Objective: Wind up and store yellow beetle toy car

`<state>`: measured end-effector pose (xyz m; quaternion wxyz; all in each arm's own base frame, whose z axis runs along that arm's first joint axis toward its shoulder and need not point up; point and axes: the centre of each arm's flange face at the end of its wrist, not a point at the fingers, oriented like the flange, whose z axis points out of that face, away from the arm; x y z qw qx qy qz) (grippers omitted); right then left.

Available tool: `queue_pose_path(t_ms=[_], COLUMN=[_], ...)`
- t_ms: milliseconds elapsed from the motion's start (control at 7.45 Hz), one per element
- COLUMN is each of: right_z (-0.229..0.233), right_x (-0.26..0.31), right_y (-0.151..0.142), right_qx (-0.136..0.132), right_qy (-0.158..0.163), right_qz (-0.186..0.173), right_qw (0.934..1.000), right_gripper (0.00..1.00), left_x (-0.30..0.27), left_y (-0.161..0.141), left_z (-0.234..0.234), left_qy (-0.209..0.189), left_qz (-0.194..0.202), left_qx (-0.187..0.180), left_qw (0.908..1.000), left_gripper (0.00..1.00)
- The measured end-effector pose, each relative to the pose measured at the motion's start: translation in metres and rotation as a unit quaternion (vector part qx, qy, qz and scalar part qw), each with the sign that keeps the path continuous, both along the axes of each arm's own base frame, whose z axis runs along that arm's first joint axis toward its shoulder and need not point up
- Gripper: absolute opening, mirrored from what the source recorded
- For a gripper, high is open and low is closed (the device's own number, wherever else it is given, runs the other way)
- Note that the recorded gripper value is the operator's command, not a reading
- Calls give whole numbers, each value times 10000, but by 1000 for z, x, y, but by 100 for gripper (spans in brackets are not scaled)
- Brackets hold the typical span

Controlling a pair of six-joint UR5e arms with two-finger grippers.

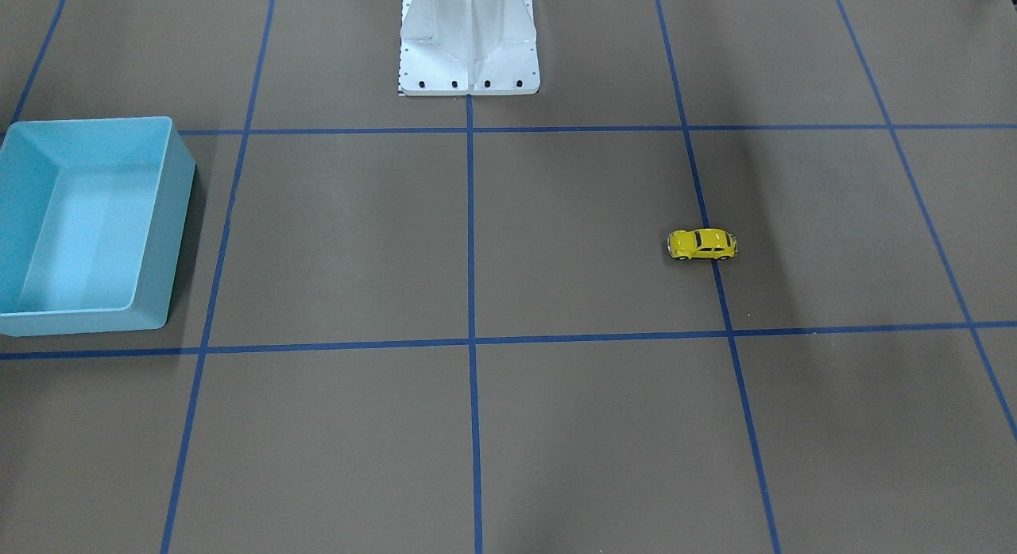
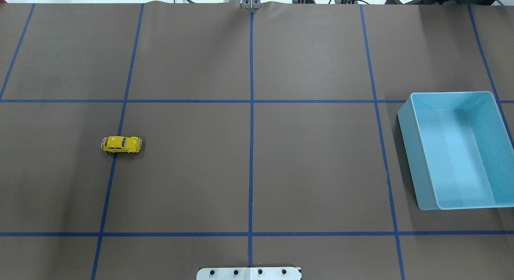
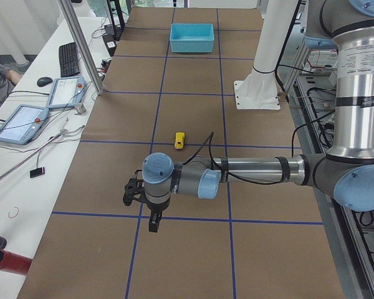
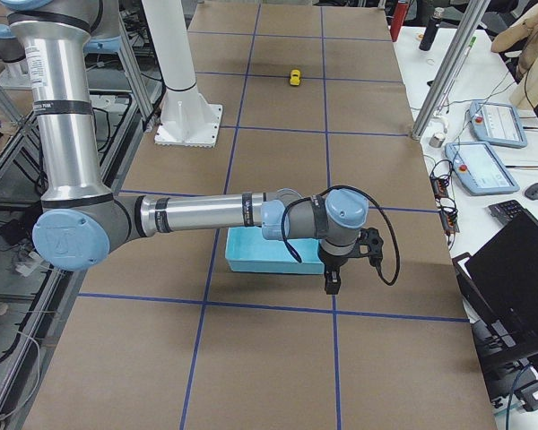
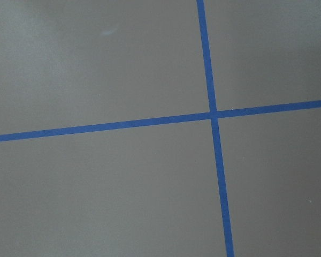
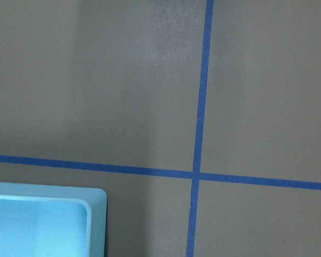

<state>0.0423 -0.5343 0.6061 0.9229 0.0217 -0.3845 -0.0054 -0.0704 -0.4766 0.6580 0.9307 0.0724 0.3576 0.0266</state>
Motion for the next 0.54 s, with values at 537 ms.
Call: queue_pose_path(t_ms=[537], right_z=[13], right_x=[8], right_y=[41], right_qx=[-452], right_qy=[6], right_qz=[381], right_qw=[9982], right_gripper=[100], left_x=[3], left_y=[6], left_z=[2], left_qy=[218], left_qz=[27], left_qx=[-66], left_qw=[9997], left_gripper=[100])
